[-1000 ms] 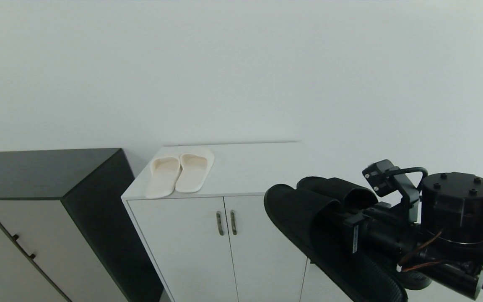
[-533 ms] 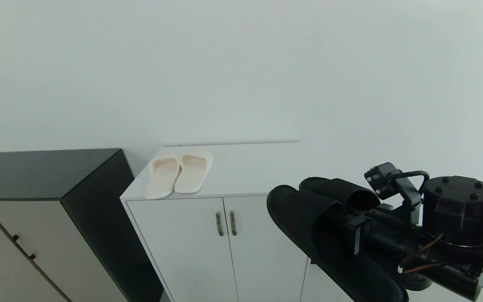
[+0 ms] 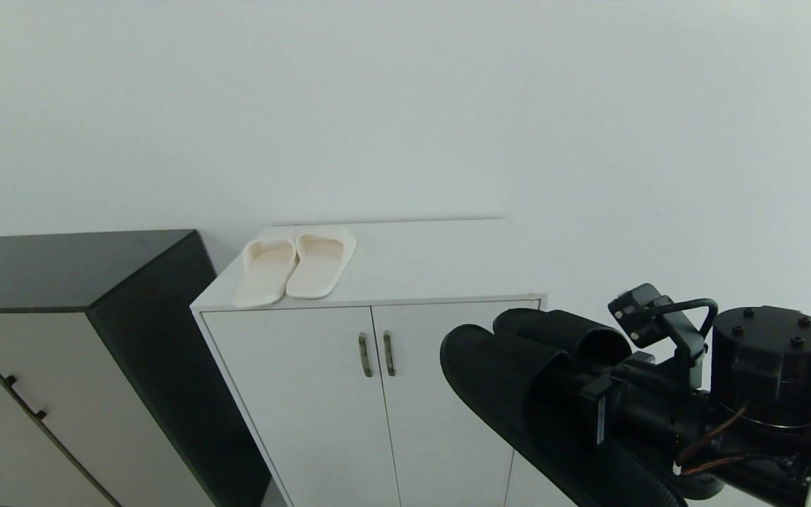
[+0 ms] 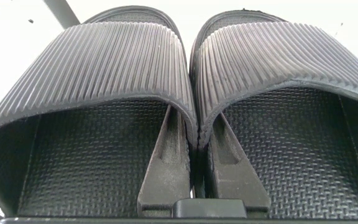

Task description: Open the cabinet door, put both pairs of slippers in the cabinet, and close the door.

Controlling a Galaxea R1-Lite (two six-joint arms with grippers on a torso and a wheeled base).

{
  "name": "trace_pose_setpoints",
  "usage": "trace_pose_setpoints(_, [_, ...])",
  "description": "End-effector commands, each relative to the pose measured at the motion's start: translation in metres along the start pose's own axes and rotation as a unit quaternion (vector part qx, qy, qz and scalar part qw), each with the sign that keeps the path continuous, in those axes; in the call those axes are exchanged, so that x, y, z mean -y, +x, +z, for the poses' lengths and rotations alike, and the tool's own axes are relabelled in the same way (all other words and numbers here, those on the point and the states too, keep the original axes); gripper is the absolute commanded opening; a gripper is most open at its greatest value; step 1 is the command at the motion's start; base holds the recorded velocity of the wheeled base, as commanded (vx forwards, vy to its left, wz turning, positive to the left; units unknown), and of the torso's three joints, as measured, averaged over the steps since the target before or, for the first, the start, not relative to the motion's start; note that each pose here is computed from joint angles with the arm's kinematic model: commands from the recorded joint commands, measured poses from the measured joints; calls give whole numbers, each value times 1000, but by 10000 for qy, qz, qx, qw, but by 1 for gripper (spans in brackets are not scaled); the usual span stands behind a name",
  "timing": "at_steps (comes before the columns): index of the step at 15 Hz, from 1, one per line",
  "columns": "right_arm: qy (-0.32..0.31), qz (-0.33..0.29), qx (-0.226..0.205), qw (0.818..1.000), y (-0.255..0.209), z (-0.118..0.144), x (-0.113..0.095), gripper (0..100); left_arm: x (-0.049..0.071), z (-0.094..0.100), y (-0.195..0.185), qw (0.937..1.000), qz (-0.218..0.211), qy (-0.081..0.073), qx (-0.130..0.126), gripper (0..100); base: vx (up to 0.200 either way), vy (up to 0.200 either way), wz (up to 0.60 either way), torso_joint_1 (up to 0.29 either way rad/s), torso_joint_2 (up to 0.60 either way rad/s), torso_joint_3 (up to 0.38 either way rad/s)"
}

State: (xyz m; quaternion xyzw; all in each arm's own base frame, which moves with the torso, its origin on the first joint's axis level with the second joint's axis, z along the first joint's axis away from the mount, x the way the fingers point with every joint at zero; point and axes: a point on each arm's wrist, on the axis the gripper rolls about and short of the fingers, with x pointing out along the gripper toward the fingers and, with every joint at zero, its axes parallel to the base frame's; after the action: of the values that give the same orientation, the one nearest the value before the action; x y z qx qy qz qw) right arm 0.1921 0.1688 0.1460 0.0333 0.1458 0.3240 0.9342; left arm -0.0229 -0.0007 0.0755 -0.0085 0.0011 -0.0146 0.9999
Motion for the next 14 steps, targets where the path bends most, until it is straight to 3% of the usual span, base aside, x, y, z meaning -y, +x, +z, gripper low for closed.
trace_pose_setpoints(1, [1,-8,-19,10000,0,-1,0,0,0,0,0,10000,0,16,2,0,0,0,0,-271,549,281])
trace_pose_setpoints(5, [-8,-10,-35,10000,0,-2,0,0,0,0,0,10000,-38,54,1,0,0,0,0,-266,551,278])
trace_pose_setpoints(6, [-8,-4,-43,10000,0,-2,0,0,0,0,0,10000,-38,62,1,100,0,0,0,-261,544,266])
trace_pose_setpoints(14, [-10,-16,-111,9999,2,-5,1,0,0,0,0,10000,-31,47,2,100,0,0,0,-249,503,260])
